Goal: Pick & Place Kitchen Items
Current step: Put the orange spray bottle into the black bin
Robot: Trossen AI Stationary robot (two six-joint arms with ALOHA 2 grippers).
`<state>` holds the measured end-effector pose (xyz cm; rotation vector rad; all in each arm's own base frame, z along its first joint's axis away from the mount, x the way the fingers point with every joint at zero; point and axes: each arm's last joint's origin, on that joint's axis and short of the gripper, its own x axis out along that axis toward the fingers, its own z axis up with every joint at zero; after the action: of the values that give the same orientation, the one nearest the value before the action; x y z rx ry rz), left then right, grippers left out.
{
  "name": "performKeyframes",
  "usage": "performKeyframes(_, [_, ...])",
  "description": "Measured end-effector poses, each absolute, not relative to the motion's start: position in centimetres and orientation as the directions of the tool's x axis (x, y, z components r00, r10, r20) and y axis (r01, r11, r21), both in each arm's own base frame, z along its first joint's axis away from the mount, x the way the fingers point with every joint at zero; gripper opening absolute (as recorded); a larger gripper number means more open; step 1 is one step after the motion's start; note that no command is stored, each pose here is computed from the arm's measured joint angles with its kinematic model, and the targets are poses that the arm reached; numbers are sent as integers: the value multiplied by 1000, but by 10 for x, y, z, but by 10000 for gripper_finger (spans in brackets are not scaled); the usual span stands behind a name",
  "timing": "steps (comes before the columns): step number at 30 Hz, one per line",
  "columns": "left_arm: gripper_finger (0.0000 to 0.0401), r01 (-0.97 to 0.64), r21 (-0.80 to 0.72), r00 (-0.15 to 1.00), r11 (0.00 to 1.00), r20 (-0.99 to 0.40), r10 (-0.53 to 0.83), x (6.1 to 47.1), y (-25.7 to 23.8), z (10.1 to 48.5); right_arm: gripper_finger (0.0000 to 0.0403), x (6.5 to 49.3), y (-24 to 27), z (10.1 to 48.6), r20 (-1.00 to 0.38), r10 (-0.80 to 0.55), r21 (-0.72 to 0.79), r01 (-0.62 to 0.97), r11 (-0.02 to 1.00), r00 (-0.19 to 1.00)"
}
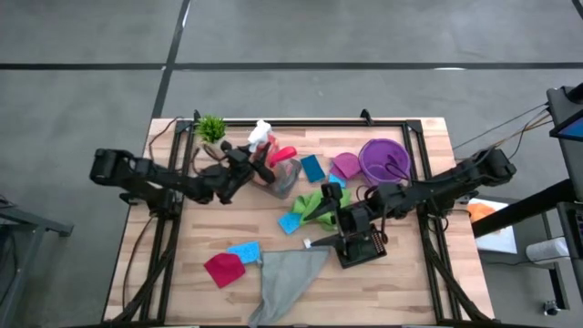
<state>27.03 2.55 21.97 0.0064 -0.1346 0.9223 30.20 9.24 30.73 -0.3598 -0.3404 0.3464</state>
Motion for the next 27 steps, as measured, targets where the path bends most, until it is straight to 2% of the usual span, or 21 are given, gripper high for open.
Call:
performKeyframes(3, [127, -806, -44, 584, 590, 104, 805, 280, 26, 215, 282, 302, 92, 306, 252, 385, -395, -269, 878, 888])
performKeyframes(9, [127, -811, -122, 565, 572, 86, 820, 288, 27, 204, 282, 302, 92, 306, 245, 383, -395, -269, 879, 891])
performKeyframes(27, [133, -827, -130, 545, 546, 51, 837, 291, 29, 190, 282, 303, 92, 305, 240, 383, -395, -271, 878, 892])
